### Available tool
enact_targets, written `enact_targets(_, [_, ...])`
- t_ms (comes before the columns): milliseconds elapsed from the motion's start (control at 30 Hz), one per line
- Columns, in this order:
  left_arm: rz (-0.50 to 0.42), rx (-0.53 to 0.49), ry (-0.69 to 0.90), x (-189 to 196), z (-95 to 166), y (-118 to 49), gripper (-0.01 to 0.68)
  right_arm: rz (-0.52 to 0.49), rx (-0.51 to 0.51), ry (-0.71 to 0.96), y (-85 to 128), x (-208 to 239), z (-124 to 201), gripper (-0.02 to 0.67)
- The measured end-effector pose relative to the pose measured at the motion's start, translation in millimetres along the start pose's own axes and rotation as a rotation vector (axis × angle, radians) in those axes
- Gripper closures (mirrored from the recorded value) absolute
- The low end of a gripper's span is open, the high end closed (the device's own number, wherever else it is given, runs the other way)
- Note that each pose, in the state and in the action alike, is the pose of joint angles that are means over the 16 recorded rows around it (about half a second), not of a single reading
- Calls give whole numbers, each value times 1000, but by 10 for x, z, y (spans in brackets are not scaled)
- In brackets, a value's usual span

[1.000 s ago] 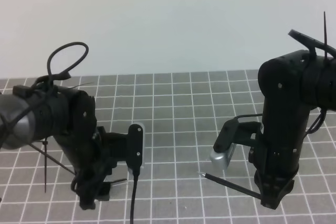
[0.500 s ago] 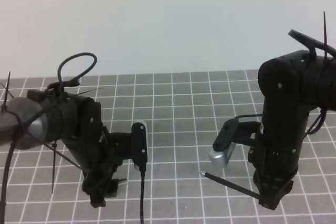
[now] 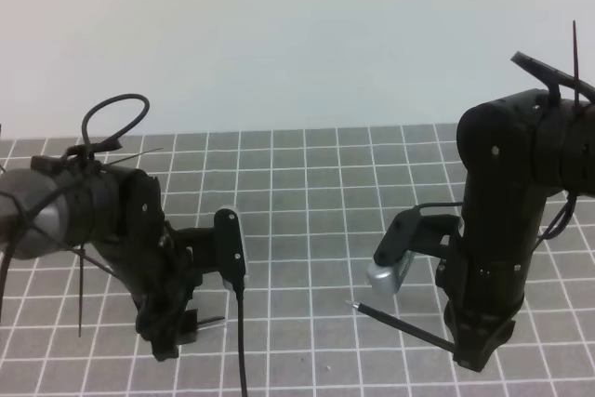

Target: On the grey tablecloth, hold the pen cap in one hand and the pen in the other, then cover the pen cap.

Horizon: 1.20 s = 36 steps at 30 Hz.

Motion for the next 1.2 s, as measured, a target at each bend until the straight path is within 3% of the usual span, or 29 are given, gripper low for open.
enact_targets(367, [11,31,-30,-51,-21,6,325,7,-2,-17,-8,2,-20,574])
enact_targets(767, [9,-16,-17,-61,-6,8,481,10,-2,-20,-10,6,-22,574])
enact_targets(1000, [-29,-49,-24,65,-20,29,561,9,-2,-22,-9,6,-24,574])
enact_targets(1200, [-76,-72,-51,304,-51,26,589,-26,-13,-36,33,8,-42,574])
Point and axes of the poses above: a point on each arm's last joint axis where the gripper is mounted, x pointing back along that axis away from the gripper, y along the wrist's bending axis when the last joint is at zero, z = x × y, the point moved 3 cm from there along -x, pointing out along that axis toward the gripper, and after that the axes turned 1 degree about -x, right-handed, at the moved point
